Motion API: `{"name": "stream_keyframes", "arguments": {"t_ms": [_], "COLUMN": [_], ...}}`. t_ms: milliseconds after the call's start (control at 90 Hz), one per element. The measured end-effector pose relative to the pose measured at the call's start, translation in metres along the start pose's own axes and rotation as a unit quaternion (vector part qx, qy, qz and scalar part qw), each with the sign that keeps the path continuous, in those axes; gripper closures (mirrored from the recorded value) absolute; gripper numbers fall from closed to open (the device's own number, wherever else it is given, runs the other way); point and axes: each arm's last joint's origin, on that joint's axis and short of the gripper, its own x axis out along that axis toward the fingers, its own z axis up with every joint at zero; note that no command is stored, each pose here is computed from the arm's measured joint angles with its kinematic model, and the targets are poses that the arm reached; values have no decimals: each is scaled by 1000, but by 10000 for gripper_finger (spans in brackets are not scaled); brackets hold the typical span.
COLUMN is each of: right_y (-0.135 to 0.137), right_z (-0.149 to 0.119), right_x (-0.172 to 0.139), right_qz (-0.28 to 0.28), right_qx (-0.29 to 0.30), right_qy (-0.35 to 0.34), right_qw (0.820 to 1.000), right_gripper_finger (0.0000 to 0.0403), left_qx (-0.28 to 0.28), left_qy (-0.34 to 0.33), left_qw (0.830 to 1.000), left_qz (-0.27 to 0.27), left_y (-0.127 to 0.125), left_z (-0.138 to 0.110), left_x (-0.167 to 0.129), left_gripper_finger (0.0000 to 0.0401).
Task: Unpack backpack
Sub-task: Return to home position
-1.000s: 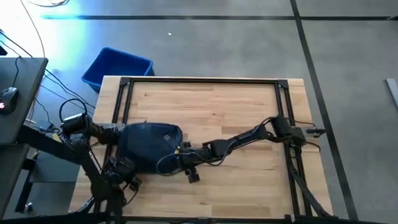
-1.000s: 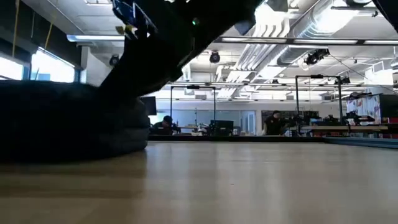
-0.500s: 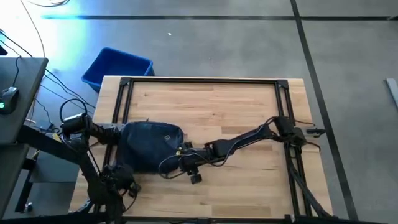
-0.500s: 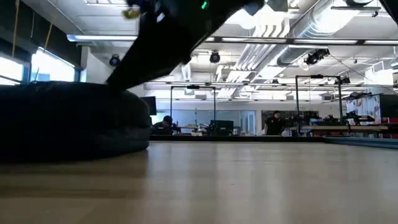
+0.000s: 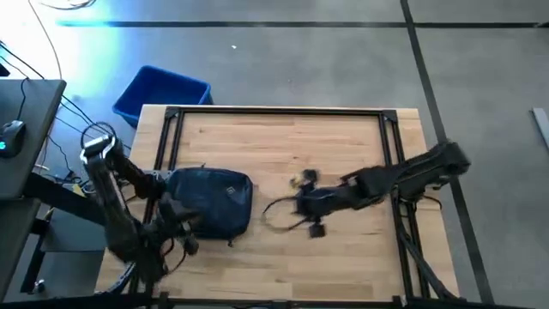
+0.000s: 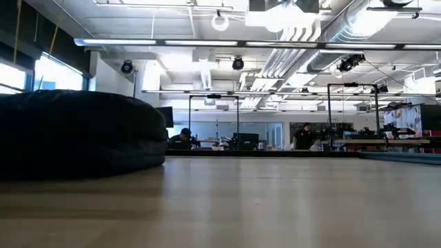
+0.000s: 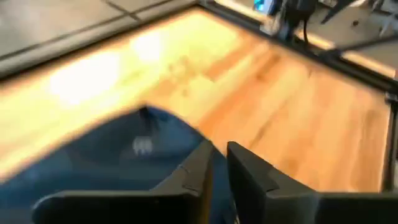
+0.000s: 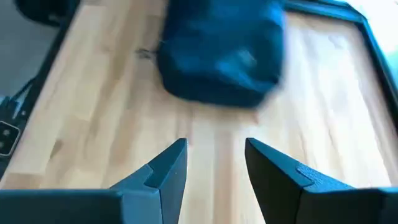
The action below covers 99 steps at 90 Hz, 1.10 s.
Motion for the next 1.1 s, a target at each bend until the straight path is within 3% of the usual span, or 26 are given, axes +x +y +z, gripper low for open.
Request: {"name": "stream_keyframes", "arguments": {"t_ms": [122,256,389,522,644,744,933,1100], "right_y": [-25,-49,-62,-63,-62,-61,-60,-64], "right_z": [-47,-119,-183,-224,-251,-267,-276,-277], "right_x": [-39,-63,-69,-53,-32,-15,-5,-5], "right_qz": [-20,-36,-7,64,105,104,79,11], "right_qx": [82,182,285,347,358,346,279,268], "right_qy": [-7,-17,-82,-200,-275,-313,-318,-327], "right_qw": [996,982,955,914,886,878,903,906], "right_gripper_finger": [254,254,254,254,254,254,254,254], "left_qx": [-22,-66,-88,-83,-96,-92,-62,15], "left_qy": [-4,-14,-27,-59,-104,-130,-149,-144], "left_qw": [1000,998,993,982,963,952,941,947], "left_qz": [8,-12,-72,-161,-229,-261,-297,-285], "left_y": [36,71,90,101,117,133,159,161], "left_z": [23,36,34,21,5,-15,-54,-58], "left_x": [16,32,52,80,104,123,144,146], "left_gripper_finger": [398,400,401,401,401,401,401,401]}}
